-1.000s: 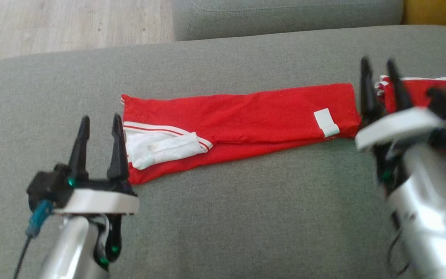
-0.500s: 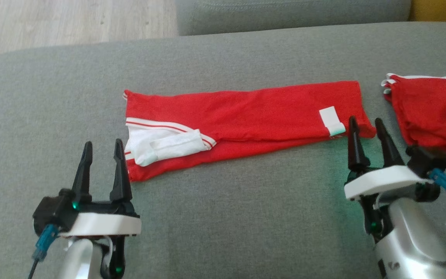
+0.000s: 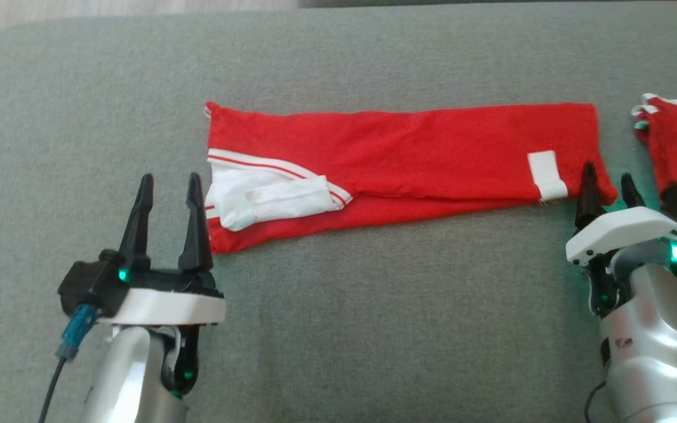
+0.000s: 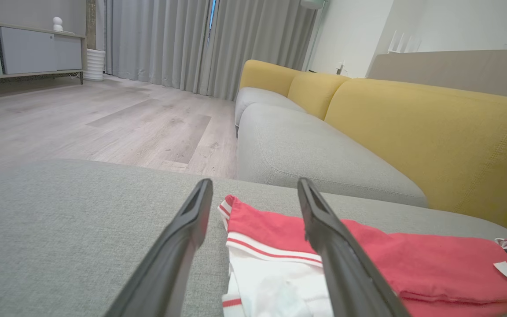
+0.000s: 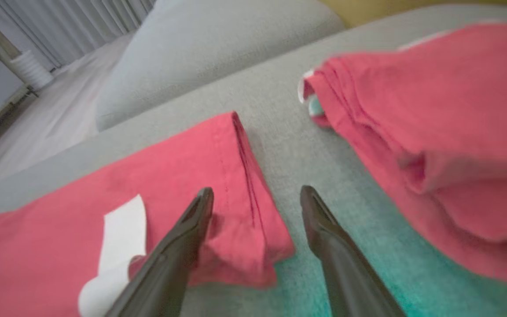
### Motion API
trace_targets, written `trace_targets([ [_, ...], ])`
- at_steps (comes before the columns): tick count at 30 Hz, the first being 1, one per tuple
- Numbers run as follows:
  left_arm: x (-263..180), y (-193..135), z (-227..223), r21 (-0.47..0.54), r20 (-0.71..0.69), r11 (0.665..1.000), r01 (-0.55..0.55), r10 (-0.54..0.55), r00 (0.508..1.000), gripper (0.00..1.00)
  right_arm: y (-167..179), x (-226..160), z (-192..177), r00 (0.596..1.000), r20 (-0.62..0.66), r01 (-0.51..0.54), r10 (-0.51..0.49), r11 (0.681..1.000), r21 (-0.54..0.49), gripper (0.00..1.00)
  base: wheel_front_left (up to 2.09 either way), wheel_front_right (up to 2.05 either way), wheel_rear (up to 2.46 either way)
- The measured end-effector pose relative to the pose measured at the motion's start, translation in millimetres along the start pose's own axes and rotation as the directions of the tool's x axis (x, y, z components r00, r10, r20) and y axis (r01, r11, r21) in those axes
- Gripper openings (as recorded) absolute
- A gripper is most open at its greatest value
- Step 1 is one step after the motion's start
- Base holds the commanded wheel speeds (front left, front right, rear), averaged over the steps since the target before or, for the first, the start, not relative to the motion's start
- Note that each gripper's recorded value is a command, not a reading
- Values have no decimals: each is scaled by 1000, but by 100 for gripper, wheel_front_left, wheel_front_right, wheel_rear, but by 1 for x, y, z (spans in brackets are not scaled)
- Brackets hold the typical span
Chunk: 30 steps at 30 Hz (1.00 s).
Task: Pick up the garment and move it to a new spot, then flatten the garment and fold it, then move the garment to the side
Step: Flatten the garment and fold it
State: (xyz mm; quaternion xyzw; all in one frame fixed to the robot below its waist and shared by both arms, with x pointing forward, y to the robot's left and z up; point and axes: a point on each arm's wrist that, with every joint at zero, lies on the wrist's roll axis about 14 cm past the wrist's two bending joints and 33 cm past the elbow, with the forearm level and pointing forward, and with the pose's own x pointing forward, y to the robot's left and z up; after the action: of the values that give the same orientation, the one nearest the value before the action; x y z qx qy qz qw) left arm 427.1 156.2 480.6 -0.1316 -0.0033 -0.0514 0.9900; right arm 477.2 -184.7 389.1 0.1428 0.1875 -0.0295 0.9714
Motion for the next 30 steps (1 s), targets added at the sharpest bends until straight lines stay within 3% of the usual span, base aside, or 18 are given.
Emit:
trace_targets([
  [4, 1, 2, -3, 1, -8, 1000, -5, 5, 1000, 100, -2, 6, -25, 995, -93, 23, -22, 1000, 13, 100, 0, 0, 0],
  [8, 3, 6, -3, 4, -9, 1000, -13, 13, 1000, 100, 8, 17, -24, 994, -110, -3, 4, 1000, 10, 100, 0, 0, 0],
  [9, 3, 6, -3, 4, -9, 1000, -12, 12, 1000, 100, 12, 18, -25, 993, -114, -10, 11, 1000, 12, 85, 0, 0, 0],
  [11, 4, 5, -4, 2, -10, 1000, -10, 10, 1000, 100, 15, 18, -25, 994, -110, -20, 21, 1000, 10, 0, 0, 0, 0],
  [19, 7, -7, 2, -3, 7, 1000, 21, -21, 1000, 100, 6, 8, -12, 999, -53, -4, 4, 1000, -16, 0, 0, 0, 0],
  [25, 8, -21, 19, -14, 54, 998, 58, -57, 997, 100, -53, -4, 48, 988, 106, 114, -110, 993, -41, 0, 0, 0, 0],
  [30, 7, -27, 25, -14, 72, 997, 76, -74, 995, 100, -53, -9, 63, 983, 150, 115, -106, 992, -51, 0, 0, 0, 0],
])
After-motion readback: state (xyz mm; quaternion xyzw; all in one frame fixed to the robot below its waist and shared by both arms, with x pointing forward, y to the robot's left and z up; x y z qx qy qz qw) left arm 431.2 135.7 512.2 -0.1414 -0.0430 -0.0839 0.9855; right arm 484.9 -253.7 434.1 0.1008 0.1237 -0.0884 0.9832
